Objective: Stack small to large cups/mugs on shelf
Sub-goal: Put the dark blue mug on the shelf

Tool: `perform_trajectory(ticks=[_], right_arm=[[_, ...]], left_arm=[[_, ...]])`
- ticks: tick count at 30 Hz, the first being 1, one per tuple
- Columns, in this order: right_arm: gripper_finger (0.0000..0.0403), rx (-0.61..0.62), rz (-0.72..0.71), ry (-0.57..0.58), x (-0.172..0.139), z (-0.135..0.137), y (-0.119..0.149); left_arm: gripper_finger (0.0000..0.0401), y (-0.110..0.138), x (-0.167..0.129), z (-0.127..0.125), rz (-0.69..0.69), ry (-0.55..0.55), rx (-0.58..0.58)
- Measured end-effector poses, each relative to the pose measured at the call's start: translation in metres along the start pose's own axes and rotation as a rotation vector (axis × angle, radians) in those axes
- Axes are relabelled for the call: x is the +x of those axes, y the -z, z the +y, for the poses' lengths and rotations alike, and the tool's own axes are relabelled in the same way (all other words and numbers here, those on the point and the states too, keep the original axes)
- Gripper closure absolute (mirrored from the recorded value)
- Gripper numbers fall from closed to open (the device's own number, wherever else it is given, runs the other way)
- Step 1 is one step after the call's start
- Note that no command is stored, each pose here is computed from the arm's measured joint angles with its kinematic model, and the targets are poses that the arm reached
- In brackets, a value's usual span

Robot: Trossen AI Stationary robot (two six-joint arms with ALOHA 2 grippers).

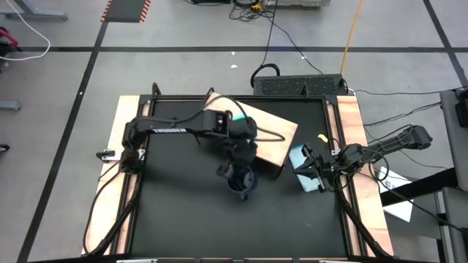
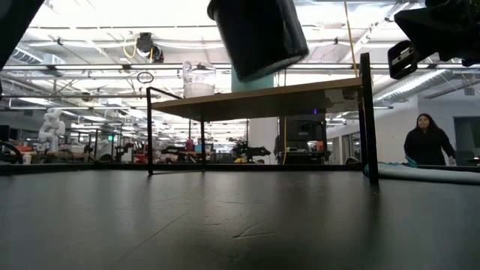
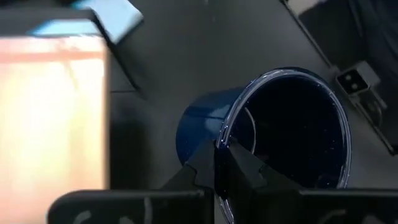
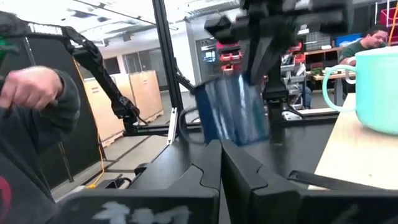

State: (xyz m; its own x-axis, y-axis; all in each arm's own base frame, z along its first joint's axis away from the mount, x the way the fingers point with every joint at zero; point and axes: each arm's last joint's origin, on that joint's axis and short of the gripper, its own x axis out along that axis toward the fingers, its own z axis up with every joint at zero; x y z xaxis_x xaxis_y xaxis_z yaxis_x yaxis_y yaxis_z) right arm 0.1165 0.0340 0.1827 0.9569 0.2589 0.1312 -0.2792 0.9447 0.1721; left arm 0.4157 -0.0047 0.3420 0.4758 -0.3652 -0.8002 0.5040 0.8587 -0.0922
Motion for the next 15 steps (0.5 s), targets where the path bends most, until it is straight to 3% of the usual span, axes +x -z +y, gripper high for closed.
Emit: perform_trajectory(ticks=[8,15], right_arm=[[0.0403,0.027,0.02,0.001,0.001,0.0,0.002],[0.0403,0.03,0.017,0.0,0.0,0.0,0.002]], left_arm=[[0.0385,0.006,0.052,0.006,0.096,0.061,0.005],[0.0385,0.007,0.068,0.009,0.109,0.066,0.006]])
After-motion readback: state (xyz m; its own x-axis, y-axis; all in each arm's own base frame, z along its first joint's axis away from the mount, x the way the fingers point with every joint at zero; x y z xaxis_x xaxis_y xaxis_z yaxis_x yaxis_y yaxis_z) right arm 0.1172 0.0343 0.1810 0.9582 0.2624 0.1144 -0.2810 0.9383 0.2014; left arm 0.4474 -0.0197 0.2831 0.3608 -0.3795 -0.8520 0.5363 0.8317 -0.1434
